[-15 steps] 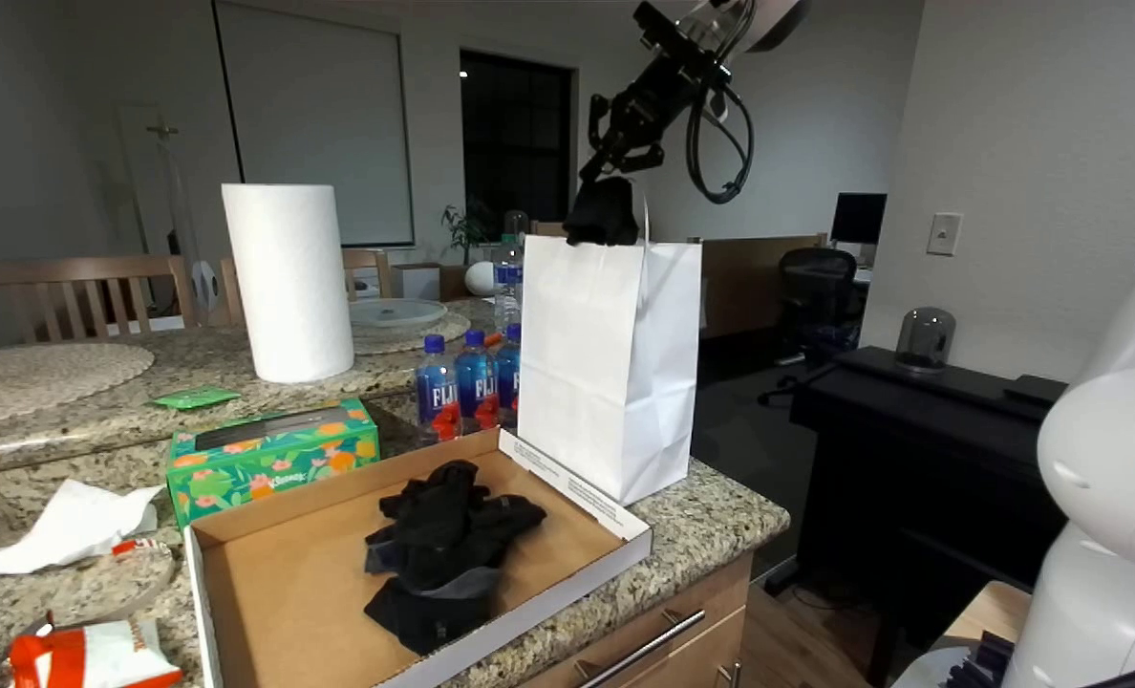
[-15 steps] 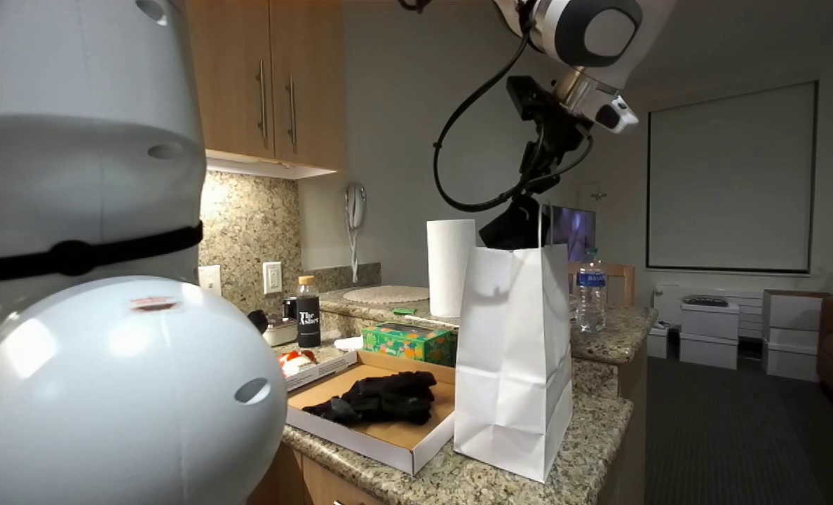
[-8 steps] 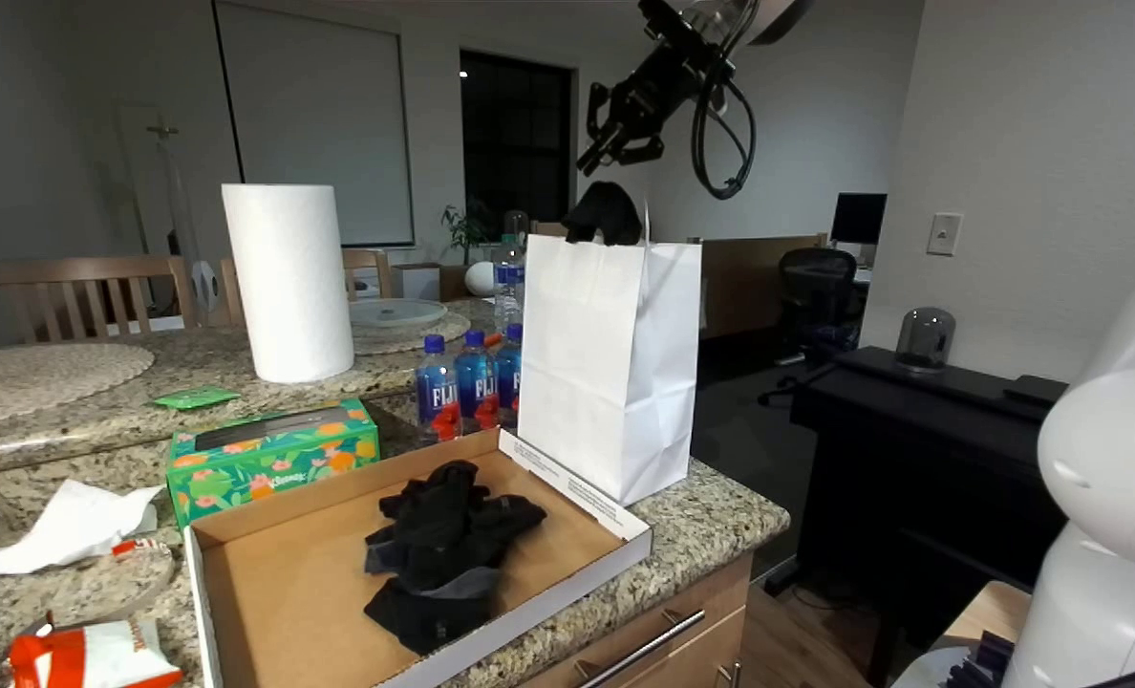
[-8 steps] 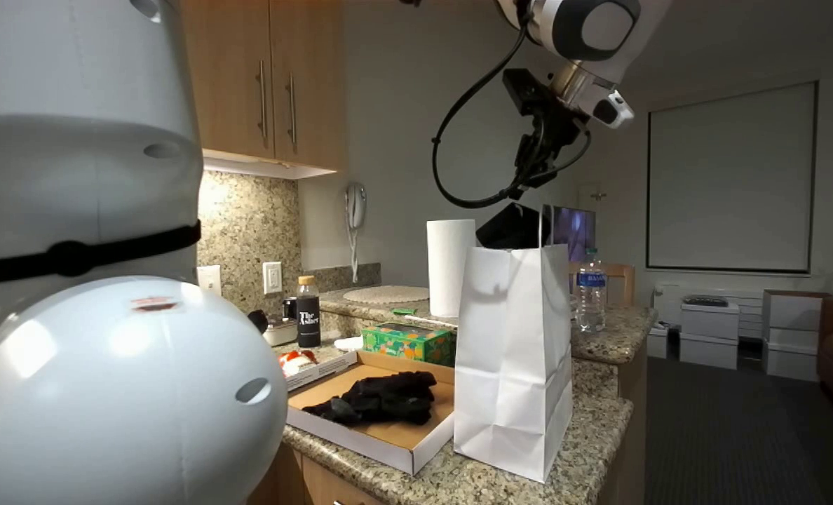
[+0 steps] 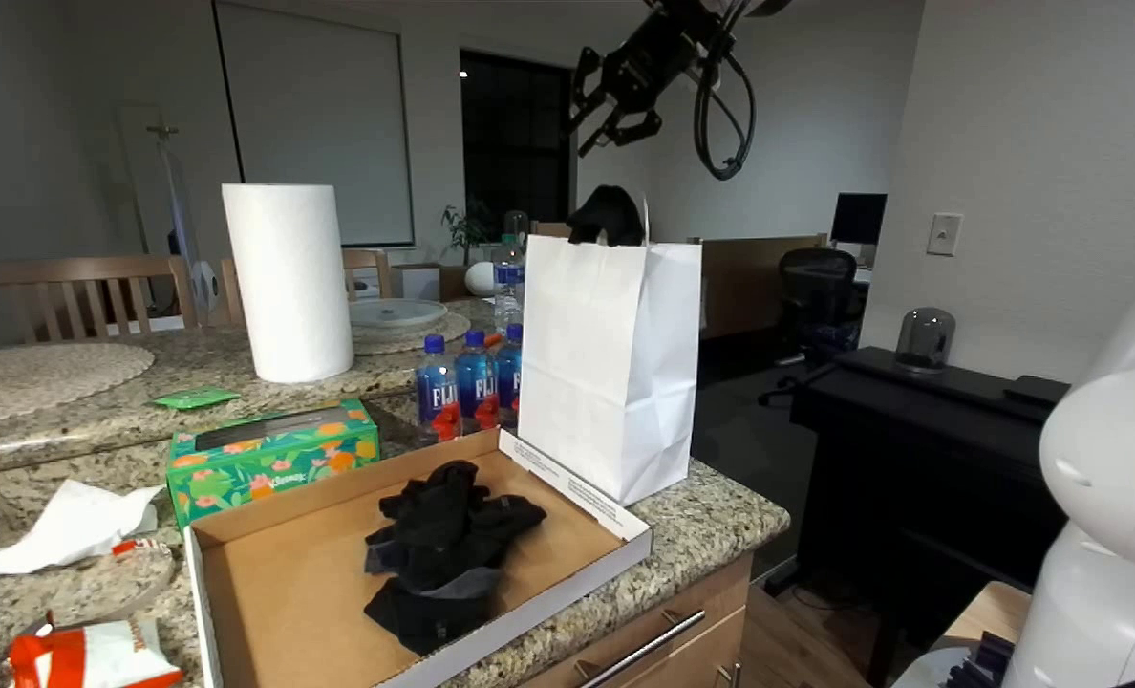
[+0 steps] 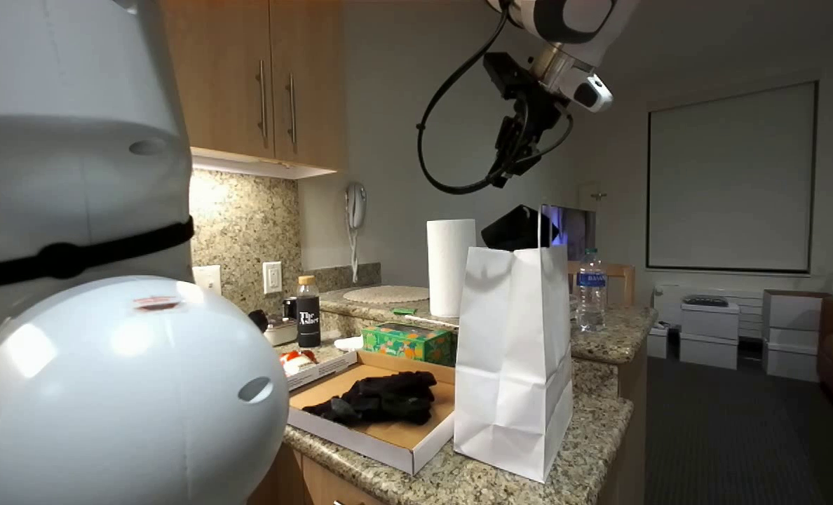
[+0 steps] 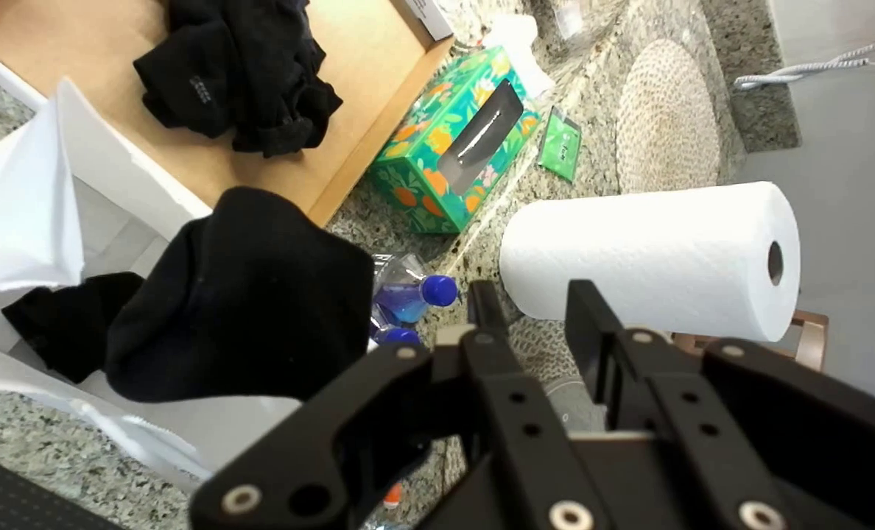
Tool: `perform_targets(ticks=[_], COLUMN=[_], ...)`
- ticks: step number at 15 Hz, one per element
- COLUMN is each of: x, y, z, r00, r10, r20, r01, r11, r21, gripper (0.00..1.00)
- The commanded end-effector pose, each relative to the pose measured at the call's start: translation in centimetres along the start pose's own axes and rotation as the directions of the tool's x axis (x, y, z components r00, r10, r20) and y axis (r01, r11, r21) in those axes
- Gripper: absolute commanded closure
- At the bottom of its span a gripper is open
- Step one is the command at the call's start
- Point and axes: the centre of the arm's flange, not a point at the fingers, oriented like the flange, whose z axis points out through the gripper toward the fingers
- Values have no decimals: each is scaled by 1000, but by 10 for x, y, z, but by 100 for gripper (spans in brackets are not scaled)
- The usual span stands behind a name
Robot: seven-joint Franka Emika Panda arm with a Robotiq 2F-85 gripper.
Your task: Put the socks in the bag
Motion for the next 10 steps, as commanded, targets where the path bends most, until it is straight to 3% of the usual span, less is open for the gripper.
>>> perform_targets(ticks=[1, 6, 10], x=[-20, -34, -37], y=[0, 11, 27], z=[-2, -1, -1], r00=[999, 998, 998], r10=[-32, 7, 25], r20=[25, 57, 65], r01=[33, -2, -16], r11=[999, 995, 992], r21=[-16, -100, -127], gripper=[39, 6, 0])
